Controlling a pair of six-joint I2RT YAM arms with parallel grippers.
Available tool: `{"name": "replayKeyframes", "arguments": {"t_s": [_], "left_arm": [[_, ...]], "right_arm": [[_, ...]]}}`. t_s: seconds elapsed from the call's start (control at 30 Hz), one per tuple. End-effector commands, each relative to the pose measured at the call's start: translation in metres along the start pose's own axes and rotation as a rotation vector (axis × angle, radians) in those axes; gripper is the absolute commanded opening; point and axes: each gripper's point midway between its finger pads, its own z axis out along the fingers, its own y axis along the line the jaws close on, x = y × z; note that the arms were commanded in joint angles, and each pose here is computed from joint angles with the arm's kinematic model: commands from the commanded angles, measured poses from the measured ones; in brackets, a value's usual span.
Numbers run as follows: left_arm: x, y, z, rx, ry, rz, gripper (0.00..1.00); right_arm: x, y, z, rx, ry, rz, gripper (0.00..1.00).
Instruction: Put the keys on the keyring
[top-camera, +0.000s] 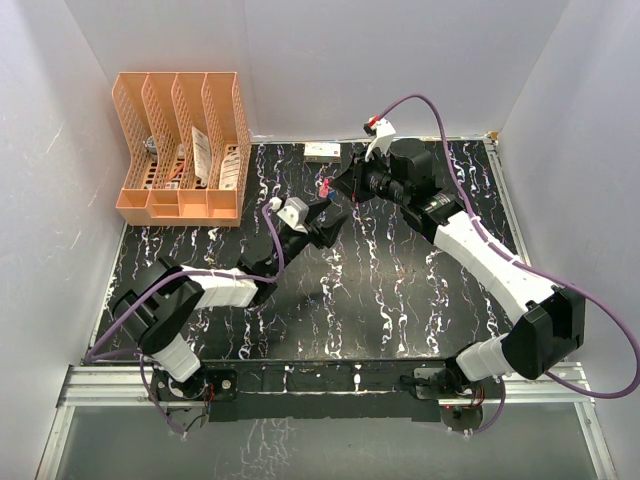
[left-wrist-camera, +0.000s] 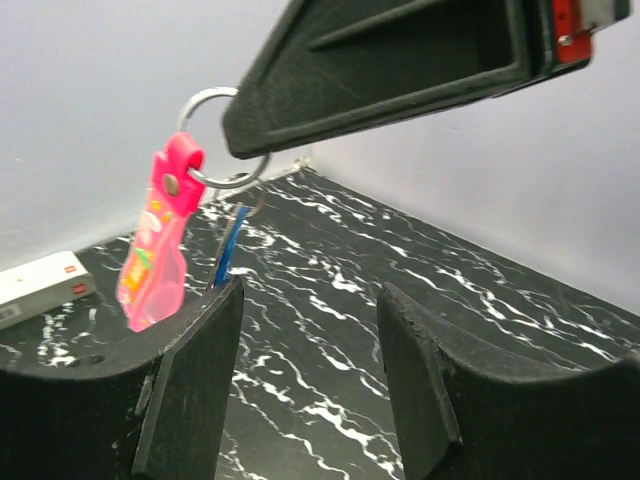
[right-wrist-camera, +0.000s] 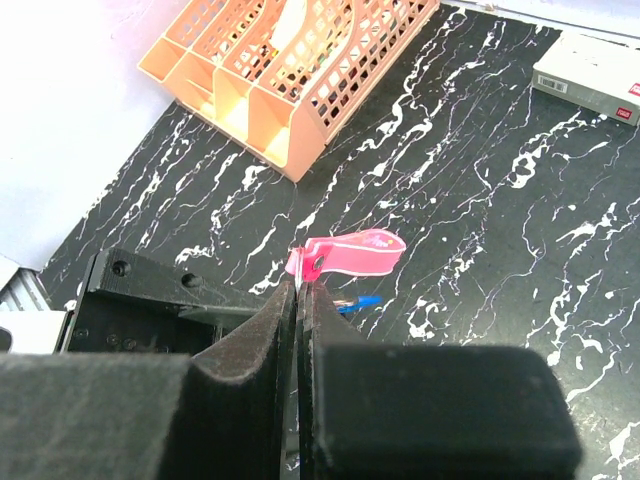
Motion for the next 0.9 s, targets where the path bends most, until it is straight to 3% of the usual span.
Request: {"name": "replayKeyframes", "arguments": {"t_s": [0.0,0.87], "left_arm": [[-0.026,0.017,0.0,-0.107,-0.135,0.111,0.55],[-0.04,0.018,-0.015,-0.161,-0.241,0.131,0.54]], "right_arm": [[-0.021,0.011,-0.008,-0.041,-0.062,-0.01,0.0],[-0.016,0.012,-0.014,-0.039,-0.054,-0.006,0.0]]}}
